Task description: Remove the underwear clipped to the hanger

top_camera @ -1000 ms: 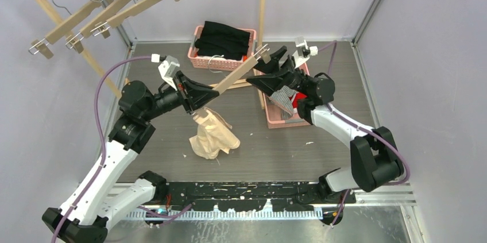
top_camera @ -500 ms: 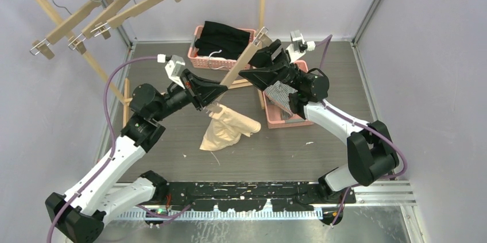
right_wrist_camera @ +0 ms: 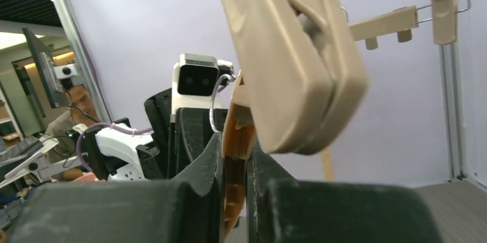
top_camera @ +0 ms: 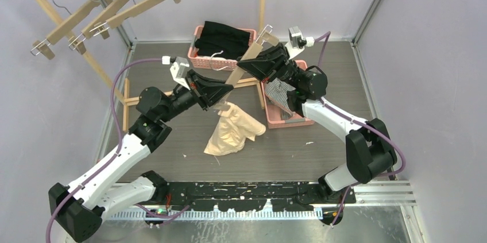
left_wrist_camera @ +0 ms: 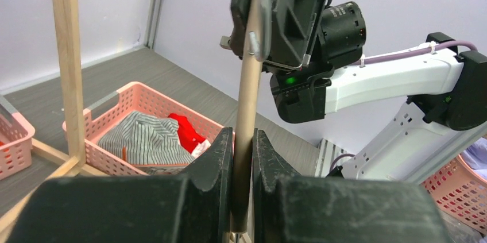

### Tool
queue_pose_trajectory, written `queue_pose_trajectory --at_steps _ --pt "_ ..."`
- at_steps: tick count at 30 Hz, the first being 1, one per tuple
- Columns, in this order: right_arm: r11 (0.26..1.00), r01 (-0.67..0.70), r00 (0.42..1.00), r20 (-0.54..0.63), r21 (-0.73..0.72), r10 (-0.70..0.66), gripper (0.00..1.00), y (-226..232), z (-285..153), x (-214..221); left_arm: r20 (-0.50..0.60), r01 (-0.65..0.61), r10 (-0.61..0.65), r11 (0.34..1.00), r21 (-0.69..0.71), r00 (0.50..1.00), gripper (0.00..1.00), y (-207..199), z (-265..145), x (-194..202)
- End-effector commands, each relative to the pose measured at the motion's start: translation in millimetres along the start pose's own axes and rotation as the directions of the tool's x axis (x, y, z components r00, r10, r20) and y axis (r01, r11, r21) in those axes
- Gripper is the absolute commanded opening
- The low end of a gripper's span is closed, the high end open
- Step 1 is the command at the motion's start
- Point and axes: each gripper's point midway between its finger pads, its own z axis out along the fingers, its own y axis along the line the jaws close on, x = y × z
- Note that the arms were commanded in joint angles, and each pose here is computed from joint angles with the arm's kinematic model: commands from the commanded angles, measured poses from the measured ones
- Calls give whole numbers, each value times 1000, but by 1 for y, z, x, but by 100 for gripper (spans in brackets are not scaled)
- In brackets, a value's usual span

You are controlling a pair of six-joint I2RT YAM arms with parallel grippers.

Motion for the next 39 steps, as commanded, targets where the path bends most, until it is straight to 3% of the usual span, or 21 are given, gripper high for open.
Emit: queue_pose_trajectory --at_steps 1,5,11,22,28,33,35,36,39 --pt "993 106 994 23 -45 -105 1 13 12 -17 99 -31 26 998 49 995 0 -16 6 -26" --pt "992 123 992 13 -38 -123 1 17 10 -16 68 -35 35 999 -3 997 9 -6 4 -19" --pt "986 166 986 -1 -15 -166 1 23 6 -19 38 -101 106 988 -115 994 39 8 -15 -16" --pt "982 187 982 32 -24 -186 1 39 4 -31 3 -167 171 969 -183 985 58 17 -47 3" --pt "982 183 982 46 -42 -181 1 45 4 -34 0 -145 145 986 -77 989 65 8 -40 21" --pt "983 175 984 51 -48 -172 1 47 3 -34 -2 -131 131 991 -17 991 65 1 -30 23" --pt "983 176 983 51 -46 -174 1 47 3 -34 -3 -132 132 991 3 991 59 -1 -28 24" --pt "984 175 984 50 -43 -173 1 47 2 -34 -6 -131 131 991 10 991 52 -2 -26 24" --pt "985 170 985 44 -31 -169 1 43 2 -32 -20 -134 135 990 38 991 17 -5 -24 25"
